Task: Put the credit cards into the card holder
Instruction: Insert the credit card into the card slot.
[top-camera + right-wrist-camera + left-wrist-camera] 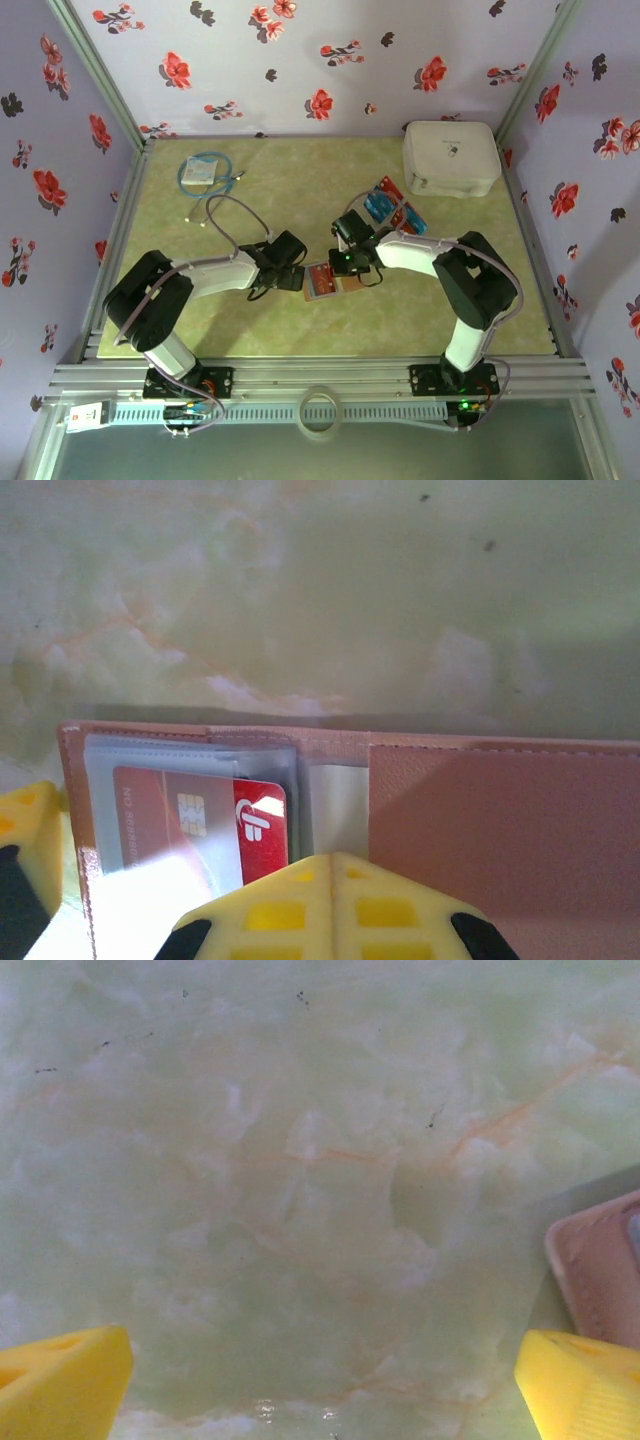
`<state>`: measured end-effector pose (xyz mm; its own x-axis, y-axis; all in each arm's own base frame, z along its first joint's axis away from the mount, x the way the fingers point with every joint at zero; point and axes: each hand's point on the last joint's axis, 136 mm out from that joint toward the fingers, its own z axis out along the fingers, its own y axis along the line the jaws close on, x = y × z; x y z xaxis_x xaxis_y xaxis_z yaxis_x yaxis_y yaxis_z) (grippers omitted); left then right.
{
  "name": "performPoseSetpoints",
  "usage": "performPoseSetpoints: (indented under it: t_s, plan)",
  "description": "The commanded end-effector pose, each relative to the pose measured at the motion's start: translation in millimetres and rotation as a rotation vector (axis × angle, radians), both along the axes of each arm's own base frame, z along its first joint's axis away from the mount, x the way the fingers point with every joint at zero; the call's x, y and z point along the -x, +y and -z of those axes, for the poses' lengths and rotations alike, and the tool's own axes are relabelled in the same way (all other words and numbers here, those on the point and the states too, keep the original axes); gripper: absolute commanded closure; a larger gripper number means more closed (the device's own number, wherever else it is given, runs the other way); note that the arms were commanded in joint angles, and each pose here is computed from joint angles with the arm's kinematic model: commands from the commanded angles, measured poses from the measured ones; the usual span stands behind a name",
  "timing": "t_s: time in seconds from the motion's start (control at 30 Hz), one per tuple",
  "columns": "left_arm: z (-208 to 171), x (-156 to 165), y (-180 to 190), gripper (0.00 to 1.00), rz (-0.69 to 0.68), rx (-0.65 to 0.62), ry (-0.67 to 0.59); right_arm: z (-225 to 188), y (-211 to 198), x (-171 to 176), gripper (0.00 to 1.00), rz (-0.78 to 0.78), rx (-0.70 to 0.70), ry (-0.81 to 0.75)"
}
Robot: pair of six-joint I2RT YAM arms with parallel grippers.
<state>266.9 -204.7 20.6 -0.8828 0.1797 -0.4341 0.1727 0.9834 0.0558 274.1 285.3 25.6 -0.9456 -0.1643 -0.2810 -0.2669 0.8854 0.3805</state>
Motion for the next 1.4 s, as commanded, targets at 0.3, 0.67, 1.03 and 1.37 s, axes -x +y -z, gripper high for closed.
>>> performPoseSetpoints:
  t_s: [0.3, 0.67, 1.03, 1.37]
  plan:
    - [10.2, -3.0, 0.3, 0.0, 0.004, -0.025, 0.009, -6.5, 26.5, 7.0, 1.0, -0.023, -0.055, 0.015]
    - [12.2, -1.7, 1.7, 0.0, 0.005, -0.027, 0.009, -14.6, 31.4, 10.8, 1.0, -0.012, -0.08, 0.001]
    - [-3.7, 3.7, 13.8, 0.0, -0.004, -0.008, -0.012, -27.6, 0.9, 11.6, 1.0, 0.031, -0.037, -0.049]
    - [-11.1, 18.3, 12.2, 0.0, -0.006, 0.043, -0.006, -3.8, -6.4, 24.7, 1.0, 0.032, -0.025, 0.001]
